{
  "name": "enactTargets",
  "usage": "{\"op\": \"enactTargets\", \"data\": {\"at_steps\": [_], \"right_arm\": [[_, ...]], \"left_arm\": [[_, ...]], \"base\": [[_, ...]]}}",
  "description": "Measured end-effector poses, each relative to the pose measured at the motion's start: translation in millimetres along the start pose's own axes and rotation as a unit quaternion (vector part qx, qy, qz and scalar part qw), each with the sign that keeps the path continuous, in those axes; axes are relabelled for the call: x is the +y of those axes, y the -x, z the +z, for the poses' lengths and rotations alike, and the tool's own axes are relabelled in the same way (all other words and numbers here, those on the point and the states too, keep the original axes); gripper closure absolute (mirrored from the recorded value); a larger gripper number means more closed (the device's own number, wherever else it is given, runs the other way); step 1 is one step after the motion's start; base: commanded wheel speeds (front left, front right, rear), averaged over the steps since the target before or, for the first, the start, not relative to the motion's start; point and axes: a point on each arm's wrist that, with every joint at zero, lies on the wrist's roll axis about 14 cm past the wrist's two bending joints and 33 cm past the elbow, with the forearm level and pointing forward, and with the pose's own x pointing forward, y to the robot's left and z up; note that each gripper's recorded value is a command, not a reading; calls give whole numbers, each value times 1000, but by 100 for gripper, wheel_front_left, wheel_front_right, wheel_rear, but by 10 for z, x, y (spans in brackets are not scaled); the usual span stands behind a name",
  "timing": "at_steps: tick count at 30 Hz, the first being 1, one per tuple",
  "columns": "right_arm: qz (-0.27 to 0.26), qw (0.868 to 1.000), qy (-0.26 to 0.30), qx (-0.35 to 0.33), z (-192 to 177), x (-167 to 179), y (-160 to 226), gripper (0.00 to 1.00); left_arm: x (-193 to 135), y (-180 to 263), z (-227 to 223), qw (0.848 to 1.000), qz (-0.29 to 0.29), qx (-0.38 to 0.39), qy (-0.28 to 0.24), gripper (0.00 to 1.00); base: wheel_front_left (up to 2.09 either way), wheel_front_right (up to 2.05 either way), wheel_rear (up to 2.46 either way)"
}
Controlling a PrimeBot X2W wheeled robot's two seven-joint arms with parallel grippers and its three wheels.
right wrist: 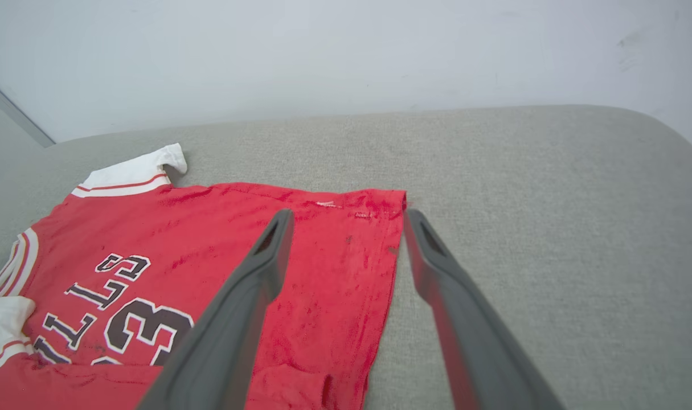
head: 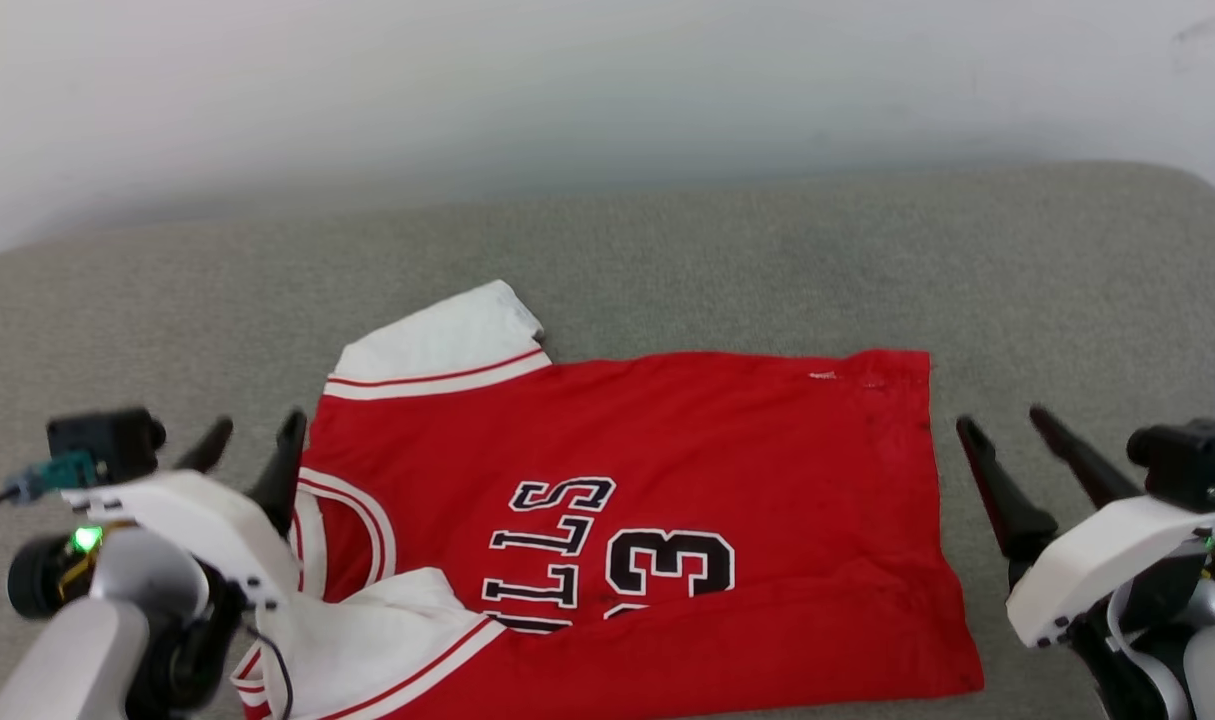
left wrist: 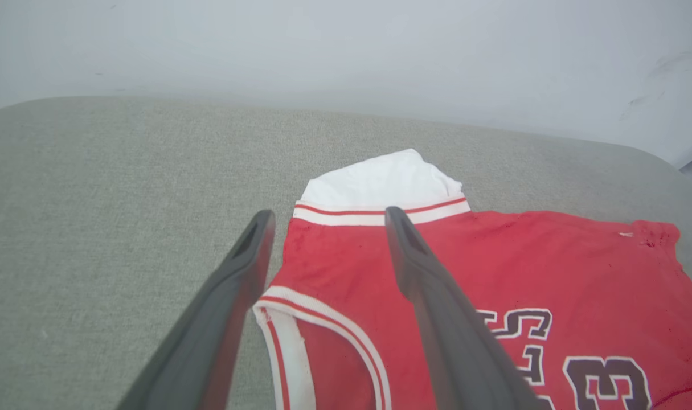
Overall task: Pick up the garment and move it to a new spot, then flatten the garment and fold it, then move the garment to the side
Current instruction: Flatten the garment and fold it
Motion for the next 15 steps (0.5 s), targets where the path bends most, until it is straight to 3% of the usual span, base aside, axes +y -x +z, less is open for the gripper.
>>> {"op": "enactTargets", "data": {"at_steps": [8,15], "right_arm": [[-5,996,31,-81,346,25,-280,0],[-21,996,36,-77,258,-76,-457,0]], "left_arm": [[-137,-660,445,998,-26,-54,-18,0],[-294,-1278,330,997,-73,17,-36,0]], "base": [[0,0,0],[0,0,0]]}}
